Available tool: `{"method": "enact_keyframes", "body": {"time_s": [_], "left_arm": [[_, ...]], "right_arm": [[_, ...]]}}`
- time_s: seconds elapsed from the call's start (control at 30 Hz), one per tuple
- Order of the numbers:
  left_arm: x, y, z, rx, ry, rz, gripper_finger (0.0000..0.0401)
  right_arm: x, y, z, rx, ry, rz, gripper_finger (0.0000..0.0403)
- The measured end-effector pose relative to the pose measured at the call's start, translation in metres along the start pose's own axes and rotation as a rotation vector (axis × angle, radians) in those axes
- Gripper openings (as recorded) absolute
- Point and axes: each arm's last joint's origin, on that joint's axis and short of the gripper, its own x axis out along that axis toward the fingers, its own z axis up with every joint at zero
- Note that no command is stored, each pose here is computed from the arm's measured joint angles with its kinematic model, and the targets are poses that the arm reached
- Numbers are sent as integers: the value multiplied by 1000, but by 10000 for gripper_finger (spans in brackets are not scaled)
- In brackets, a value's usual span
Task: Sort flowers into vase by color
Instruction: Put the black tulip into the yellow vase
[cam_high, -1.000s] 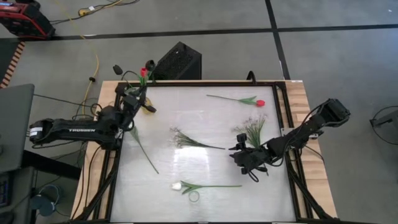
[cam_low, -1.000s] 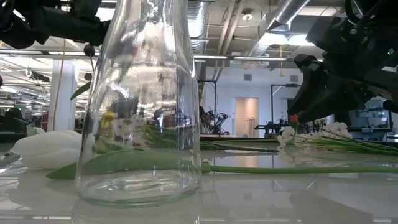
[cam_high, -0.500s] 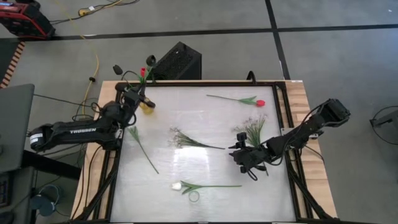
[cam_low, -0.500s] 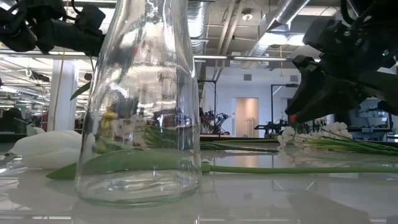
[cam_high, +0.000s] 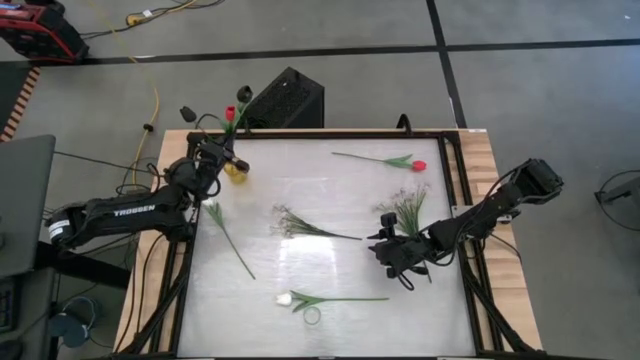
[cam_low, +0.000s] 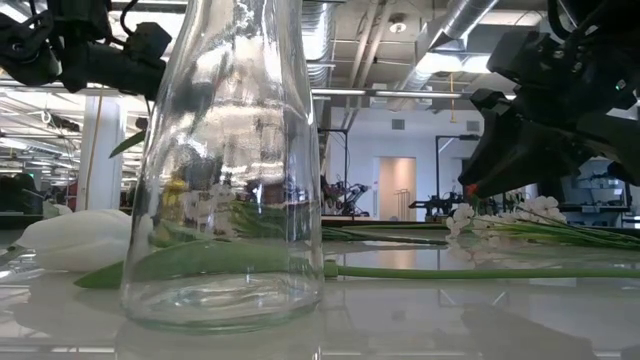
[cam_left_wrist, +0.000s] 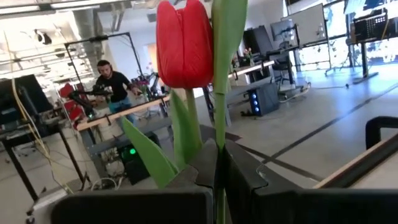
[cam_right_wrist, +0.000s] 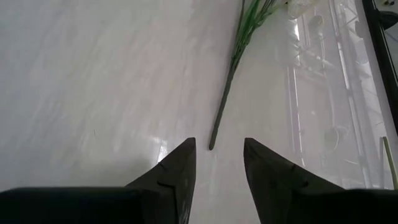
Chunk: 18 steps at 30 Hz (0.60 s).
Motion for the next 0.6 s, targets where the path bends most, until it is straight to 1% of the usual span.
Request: {"method": "enact_keyframes", "body": {"time_s": [0.13,0.23,0.47,0.6], "left_arm": [[0,0,-1,3,10,-3,0],[0,0,-2,-17,26,8,0],[-1,2,-6,-36,91,114,0],[-2,-1,-6,-20,97,114,0]], "right_arm": [[0,0,0,-4,3,0,159],[0,0,0,-5,4,0,159],[0,0,-3,-18,25,2,159],[0,0,-3,-18,25,2,159]]}}
